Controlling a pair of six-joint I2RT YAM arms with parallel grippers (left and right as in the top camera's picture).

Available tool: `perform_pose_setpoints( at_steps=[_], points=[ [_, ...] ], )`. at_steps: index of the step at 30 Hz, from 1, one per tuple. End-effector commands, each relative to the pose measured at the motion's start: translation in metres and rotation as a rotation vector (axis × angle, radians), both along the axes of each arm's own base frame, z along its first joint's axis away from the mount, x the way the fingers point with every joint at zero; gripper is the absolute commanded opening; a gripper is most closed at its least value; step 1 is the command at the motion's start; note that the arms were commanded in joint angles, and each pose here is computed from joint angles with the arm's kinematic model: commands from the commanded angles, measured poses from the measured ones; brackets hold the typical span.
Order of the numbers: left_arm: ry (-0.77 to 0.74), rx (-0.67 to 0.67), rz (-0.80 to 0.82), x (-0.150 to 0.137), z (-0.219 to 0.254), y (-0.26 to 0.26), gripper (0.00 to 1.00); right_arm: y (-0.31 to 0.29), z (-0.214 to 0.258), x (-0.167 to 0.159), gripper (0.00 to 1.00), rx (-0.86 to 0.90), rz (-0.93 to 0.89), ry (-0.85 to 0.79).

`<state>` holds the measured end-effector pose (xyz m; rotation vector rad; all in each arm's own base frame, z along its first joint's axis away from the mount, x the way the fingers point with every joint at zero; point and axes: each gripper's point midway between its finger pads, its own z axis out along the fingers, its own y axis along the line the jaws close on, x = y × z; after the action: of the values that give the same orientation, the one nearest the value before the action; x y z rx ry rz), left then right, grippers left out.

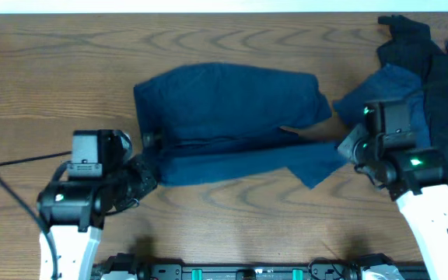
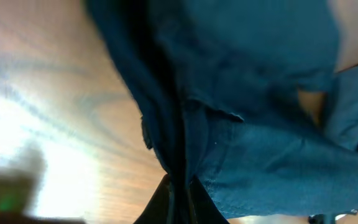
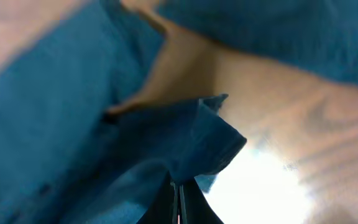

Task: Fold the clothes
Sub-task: 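Lift the shorts' bottom edge with both grippers and fold upward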

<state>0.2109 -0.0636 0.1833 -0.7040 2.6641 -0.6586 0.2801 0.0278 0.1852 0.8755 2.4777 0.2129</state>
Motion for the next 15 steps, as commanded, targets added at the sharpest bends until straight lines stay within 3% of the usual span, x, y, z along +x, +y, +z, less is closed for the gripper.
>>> perform_pose_setpoints(
  at_steps=[1, 8, 15],
  points=[
    [-0.106, 0.079, 0.036, 0.013, 0.032, 0.015, 0.06, -0.027, 0.039, 0.014, 0.01, -0.139, -0.008, -0.099],
    [-0.231, 0.203, 0.121, 0.028, 0.073, 0.041, 0.06, -0.035, 0.073, 0.028, 0.01, -0.194, -0.013, -0.166],
    [-0.261, 0.320, 0.202, 0.038, 0.082, 0.065, 0.06, -0.032, 0.065, 0.045, 0.01, -0.237, 0.050, -0.147]
  ],
)
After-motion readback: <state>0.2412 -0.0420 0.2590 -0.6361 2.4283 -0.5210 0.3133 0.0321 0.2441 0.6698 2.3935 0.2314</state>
